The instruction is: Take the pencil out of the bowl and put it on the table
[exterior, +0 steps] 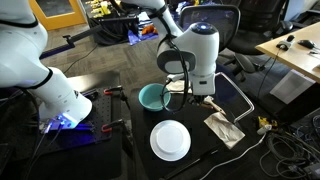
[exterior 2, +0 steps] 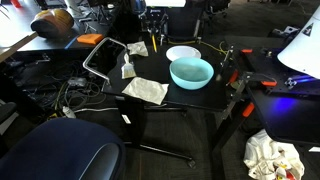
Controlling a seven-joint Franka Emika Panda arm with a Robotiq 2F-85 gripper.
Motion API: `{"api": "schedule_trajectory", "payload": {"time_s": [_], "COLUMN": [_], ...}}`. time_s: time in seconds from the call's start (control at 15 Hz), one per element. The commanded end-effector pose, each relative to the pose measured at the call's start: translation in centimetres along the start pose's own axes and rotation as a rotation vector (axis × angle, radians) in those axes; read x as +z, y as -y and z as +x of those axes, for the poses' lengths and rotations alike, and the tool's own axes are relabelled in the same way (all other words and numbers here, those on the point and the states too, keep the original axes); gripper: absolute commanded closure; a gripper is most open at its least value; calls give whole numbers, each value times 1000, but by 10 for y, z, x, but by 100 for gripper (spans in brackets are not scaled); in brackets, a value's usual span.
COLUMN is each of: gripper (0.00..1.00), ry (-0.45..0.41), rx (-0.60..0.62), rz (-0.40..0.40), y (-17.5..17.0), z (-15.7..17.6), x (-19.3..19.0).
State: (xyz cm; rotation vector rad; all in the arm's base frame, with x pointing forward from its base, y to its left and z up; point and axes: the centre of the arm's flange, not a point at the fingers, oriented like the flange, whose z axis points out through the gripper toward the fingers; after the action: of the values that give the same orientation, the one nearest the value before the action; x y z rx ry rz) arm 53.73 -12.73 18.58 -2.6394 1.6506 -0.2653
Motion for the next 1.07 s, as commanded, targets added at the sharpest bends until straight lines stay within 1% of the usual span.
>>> {"api": "schedule_trajectory", "payload": {"time_s": [0.0, 0.33, 0.67, 0.73, 0.8, 0.87, 0.93, 1.0], "gripper": [98, 98, 98, 97, 67, 65, 59, 50], "ry": [38, 74, 94, 94, 94, 95, 91, 90], "rx": [28, 74, 97, 99, 100, 100, 98, 98], "rz": [-26, -60, -82, -85, -86, -87, -86, -83], "y": [11, 8, 7, 7, 7, 8, 7, 7], "z": [22, 27, 27, 27, 27, 27, 26, 25], "x": [32, 70, 90, 90, 89, 88, 86, 85]}}
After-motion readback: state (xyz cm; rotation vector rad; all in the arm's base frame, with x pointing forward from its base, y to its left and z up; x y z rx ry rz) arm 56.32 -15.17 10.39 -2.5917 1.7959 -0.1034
